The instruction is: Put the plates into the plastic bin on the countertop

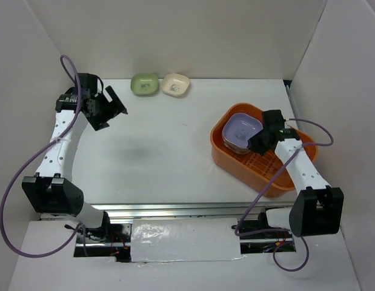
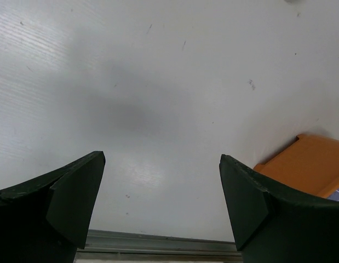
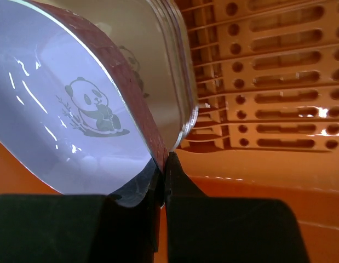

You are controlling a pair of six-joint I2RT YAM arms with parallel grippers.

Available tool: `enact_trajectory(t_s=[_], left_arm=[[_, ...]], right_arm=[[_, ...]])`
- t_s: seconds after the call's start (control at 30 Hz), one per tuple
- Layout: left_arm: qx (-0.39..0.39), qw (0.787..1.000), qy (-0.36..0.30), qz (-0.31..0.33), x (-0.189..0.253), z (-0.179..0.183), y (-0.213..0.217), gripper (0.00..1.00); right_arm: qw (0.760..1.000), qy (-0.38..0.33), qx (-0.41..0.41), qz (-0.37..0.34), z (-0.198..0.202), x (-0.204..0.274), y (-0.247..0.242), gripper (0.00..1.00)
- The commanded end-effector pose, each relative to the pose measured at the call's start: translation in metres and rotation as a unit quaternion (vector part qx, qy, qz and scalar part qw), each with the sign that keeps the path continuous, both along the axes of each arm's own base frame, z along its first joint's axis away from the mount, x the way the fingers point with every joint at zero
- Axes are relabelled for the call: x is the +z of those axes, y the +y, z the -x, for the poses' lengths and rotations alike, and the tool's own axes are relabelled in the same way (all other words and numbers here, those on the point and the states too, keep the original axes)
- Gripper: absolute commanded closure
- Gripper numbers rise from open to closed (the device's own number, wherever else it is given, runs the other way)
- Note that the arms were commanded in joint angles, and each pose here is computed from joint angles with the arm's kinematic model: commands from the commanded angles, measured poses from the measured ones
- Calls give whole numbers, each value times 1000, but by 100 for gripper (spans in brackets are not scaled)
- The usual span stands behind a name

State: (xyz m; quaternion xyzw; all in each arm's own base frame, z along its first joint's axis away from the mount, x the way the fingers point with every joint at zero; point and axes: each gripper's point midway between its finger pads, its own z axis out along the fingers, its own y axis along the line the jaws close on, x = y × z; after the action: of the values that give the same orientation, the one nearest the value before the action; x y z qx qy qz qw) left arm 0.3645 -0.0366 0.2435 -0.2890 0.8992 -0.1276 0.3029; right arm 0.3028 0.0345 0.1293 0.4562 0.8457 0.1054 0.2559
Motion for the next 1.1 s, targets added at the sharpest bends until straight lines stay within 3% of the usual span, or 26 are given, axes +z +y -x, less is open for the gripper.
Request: enact_trajectory(t_s=[0.0,0.03,0.1,0.13,0.17,0.27,0.4,0.47,0.57,0.63,0.7,0.8,0.93,1.07], left_arm=[[-14,998,-66,-4,31,-26,0,1],[-16,998,-64,-4,29,-28,0,1],[-15,998,-57,-8,19,-37,1,1],[1,999,-49,-10,10,-44,13,1],[7,998,-59,-7,9,-53,18,1],[30,998,-56,29,-11,-72,25,1],[56,986,-120,104,-23,-121,29,1],[70,982,-128,119,-44,-144,31,1],[121,963,-147,190,-66,-182,29,1],[130,955,-140,226,-90,-199,19,1],[138,946,-174,238,-97,-227,14,1],[149,948,-160,230,-120,-258,1,1],[185,931,-199,242,-129,-288,-1,1],[225,921,-187,258,-167,-307,-2,1]], right_arm=[[997,-72,-11,-19,-37,34,5,100],[997,-71,-7,-22,-39,35,7,99],[997,-73,6,-26,-40,38,11,64],[996,-83,7,-26,-38,46,11,39],[996,-86,6,-24,-34,48,10,1],[993,-118,13,-25,-25,67,8,0],[982,-174,59,-37,-20,105,21,0],[967,-226,102,-61,-16,129,36,0],[942,-254,194,-105,-10,152,72,0],[902,-262,307,-156,0,164,105,0],[883,-257,361,-155,1,160,115,0],[884,-256,370,-129,2,161,115,0],[883,-254,370,-139,-1,148,117,0],[894,-212,360,-163,-18,128,121,0]])
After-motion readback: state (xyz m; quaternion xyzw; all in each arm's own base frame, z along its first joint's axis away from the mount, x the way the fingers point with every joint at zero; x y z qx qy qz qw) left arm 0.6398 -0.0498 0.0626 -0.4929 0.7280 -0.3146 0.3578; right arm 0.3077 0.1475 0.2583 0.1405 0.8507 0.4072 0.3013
